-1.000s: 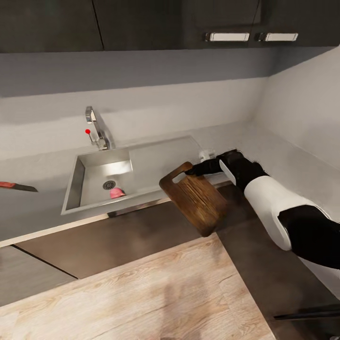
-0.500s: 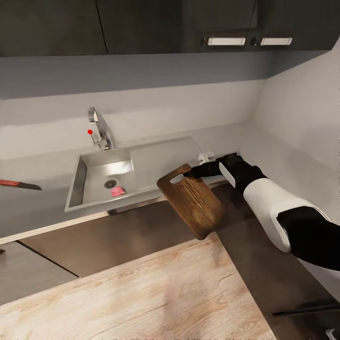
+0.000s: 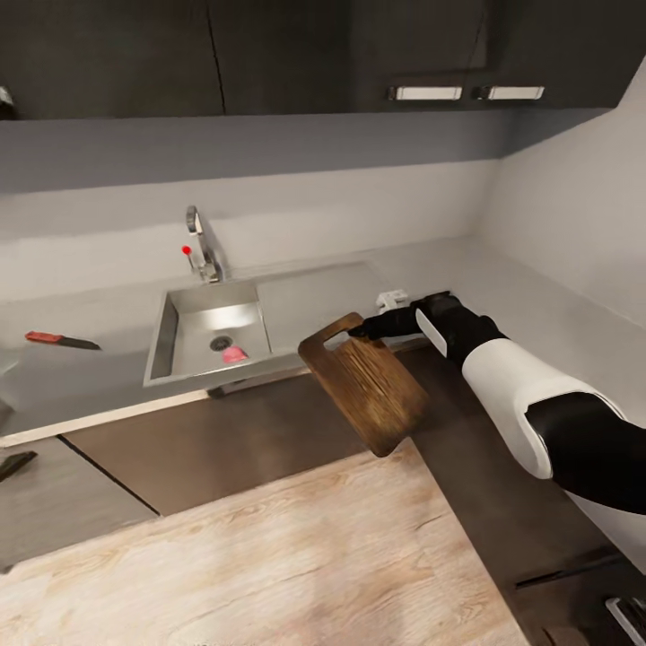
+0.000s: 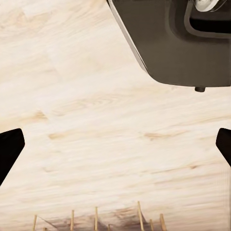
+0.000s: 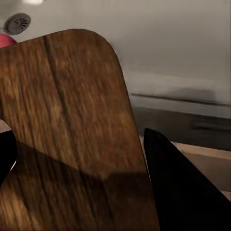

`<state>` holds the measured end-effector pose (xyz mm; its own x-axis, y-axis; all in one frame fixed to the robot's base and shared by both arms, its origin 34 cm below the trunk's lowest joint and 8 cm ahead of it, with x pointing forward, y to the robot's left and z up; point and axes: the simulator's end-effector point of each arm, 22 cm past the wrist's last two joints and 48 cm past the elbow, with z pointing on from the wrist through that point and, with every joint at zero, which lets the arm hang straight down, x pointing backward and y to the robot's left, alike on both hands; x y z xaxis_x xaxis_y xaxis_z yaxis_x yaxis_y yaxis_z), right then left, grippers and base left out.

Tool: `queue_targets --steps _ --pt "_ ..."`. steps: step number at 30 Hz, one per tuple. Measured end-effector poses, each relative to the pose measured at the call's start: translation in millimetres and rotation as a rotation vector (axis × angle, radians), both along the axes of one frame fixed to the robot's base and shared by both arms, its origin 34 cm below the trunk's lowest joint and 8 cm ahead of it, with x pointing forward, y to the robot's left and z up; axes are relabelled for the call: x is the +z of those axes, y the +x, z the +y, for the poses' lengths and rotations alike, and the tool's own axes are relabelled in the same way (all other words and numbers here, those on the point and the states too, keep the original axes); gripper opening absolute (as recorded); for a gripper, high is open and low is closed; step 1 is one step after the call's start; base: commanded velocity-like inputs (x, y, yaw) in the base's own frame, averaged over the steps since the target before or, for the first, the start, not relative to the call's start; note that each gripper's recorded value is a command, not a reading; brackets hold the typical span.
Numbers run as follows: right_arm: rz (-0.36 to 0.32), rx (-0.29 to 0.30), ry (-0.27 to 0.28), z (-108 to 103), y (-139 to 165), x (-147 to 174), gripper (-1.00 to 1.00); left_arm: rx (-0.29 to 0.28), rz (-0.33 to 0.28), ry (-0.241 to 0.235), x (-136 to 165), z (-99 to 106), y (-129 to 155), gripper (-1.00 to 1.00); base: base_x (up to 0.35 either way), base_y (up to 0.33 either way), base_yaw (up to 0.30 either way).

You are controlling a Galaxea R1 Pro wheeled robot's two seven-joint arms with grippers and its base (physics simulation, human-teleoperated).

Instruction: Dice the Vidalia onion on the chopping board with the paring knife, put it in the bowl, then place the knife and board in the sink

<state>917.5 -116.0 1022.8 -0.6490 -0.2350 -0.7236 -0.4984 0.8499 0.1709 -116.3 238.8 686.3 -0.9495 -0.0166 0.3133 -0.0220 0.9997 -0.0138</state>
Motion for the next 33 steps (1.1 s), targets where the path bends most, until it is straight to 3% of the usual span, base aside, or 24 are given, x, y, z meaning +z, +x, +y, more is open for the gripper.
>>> queue_targets --steps 10,21,33 --pt "0.01 0.017 0.006 15.4 -6.1 -0.7 -1.0 0.0 -0.006 0.002 -1.4 1.2 1.7 1.0 -0.005 0.266 0.267" --pt "0.015 0.017 0.002 15.1 -7.1 -3.1 -1.0 0.0 -0.01 0.002 -1.9 1.3 3.1 1.0 0.0 0.314 0.277" --pt "0.018 0.014 -0.001 13.2 -7.4 -4.5 -1.0 -0.001 -0.01 0.002 -1.9 1.4 2.9 1.0 0.0 0.311 0.039"
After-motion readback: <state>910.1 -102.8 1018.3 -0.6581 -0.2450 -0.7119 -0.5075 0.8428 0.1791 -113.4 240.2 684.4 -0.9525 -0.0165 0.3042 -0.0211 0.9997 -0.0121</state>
